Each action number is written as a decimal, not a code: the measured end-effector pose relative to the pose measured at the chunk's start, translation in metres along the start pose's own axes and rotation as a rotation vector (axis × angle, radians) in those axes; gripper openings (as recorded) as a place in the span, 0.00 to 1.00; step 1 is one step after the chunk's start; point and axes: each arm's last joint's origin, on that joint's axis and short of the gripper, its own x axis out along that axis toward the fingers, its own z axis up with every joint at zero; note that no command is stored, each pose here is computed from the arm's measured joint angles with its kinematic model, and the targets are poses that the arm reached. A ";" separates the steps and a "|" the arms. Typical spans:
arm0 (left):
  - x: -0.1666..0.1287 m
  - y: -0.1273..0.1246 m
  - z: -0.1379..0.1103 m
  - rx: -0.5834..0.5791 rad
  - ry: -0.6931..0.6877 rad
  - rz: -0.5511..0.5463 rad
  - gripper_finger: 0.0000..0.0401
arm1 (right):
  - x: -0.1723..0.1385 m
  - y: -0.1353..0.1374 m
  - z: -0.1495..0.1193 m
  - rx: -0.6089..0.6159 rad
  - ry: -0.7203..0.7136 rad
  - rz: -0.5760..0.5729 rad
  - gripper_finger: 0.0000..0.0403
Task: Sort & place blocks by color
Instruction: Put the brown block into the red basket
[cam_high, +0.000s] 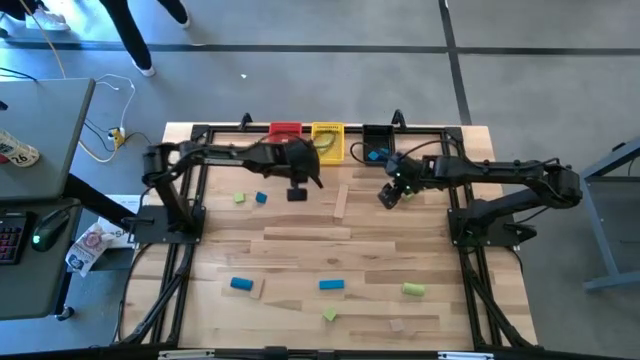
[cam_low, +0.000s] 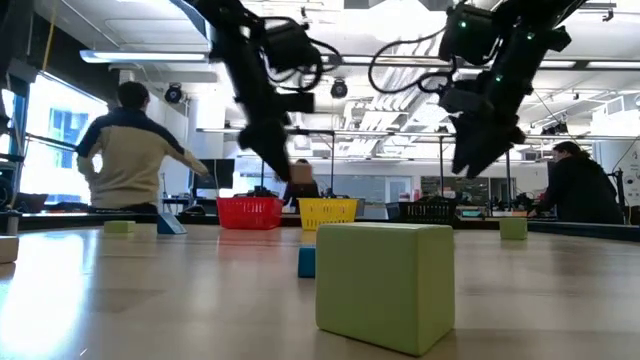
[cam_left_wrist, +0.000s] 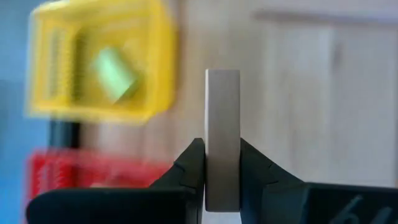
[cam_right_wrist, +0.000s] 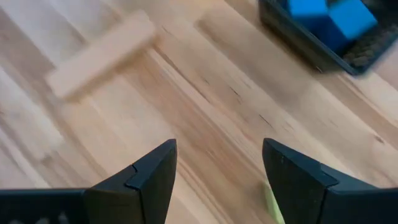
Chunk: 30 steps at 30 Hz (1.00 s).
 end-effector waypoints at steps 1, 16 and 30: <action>-0.006 0.005 -0.002 -0.010 0.007 0.029 0.09 | 0.000 -0.001 -0.001 0.006 0.011 -0.017 0.56; -0.015 0.084 -0.048 -0.619 0.065 0.204 0.09 | 0.000 -0.006 -0.008 0.064 0.061 -0.097 0.56; 0.026 0.101 -0.062 -0.844 0.079 0.168 0.09 | 0.000 -0.006 -0.008 0.063 0.055 -0.106 0.56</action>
